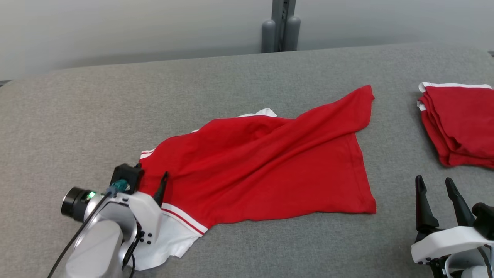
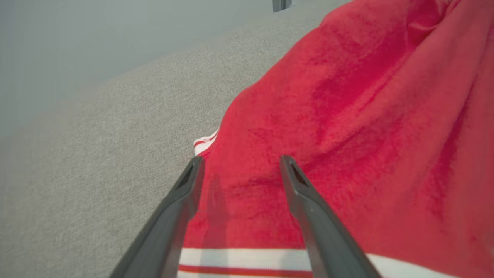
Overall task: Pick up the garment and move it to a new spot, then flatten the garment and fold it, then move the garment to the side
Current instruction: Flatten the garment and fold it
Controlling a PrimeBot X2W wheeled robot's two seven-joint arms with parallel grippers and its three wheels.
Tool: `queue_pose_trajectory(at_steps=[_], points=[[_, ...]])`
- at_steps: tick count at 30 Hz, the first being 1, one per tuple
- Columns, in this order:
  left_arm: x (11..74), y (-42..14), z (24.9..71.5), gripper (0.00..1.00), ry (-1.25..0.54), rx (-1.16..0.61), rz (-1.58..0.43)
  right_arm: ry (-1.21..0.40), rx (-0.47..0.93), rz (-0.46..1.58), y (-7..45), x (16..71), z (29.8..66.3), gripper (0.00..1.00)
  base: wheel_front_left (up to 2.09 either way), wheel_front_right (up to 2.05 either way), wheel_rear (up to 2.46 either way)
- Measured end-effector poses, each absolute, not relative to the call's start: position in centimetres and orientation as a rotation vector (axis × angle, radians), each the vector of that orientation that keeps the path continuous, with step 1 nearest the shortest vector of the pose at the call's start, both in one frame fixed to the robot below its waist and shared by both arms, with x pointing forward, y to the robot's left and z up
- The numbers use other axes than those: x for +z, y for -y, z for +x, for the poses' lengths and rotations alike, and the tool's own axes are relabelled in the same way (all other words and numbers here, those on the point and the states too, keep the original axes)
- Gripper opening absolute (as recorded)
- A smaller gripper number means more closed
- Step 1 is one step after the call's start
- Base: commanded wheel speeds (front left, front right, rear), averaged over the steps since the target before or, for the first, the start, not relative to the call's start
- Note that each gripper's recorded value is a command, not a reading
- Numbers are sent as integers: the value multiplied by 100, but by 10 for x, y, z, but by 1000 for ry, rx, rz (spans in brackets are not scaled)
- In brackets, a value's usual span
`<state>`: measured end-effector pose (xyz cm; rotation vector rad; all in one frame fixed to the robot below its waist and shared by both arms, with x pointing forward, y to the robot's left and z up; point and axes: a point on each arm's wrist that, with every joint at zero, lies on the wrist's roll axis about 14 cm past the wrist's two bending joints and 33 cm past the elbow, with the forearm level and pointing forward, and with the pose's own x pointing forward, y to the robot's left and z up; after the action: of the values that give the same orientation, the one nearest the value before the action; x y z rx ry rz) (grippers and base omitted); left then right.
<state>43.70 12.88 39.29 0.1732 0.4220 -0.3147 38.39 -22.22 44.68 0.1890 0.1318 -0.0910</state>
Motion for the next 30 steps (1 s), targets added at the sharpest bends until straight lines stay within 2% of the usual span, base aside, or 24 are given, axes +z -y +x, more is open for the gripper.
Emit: queue_pose_trajectory(at_steps=[8,9,10,11,14,22,26,27,28,29,30], points=[[376,-115,458,100,-499,-372,217,-149,-105,182,227,441,385,100,0,0,0],[376,-115,458,91,-499,-372,217,-149,-105,182,227,441,385,100,0,0,0],[374,-116,460,18,-508,-370,222,-153,-107,182,228,440,385,100,0,0,0],[372,-116,462,0,-513,-369,223,-155,-109,181,228,439,385,100,0,0,0],[368,-113,466,0,-517,-375,224,-158,-118,183,231,438,386,100,0,0,0],[398,-98,500,0,-360,-372,204,-166,-117,185,230,433,391,100,0,0,0],[405,-90,510,0,-337,-375,199,-168,-113,185,229,432,393,100,0,0,0],[404,-89,509,5,-339,-377,197,-168,-113,186,229,432,393,100,0,0,0],[402,-88,509,36,-344,-377,194,-168,-114,188,229,432,393,100,0,0,0],[401,-87,508,78,-347,-376,187,-164,-115,191,229,432,393,100,0,0,0],[402,-86,508,100,-344,-374,176,-160,-116,192,230,433,394,100,0,0,0]])
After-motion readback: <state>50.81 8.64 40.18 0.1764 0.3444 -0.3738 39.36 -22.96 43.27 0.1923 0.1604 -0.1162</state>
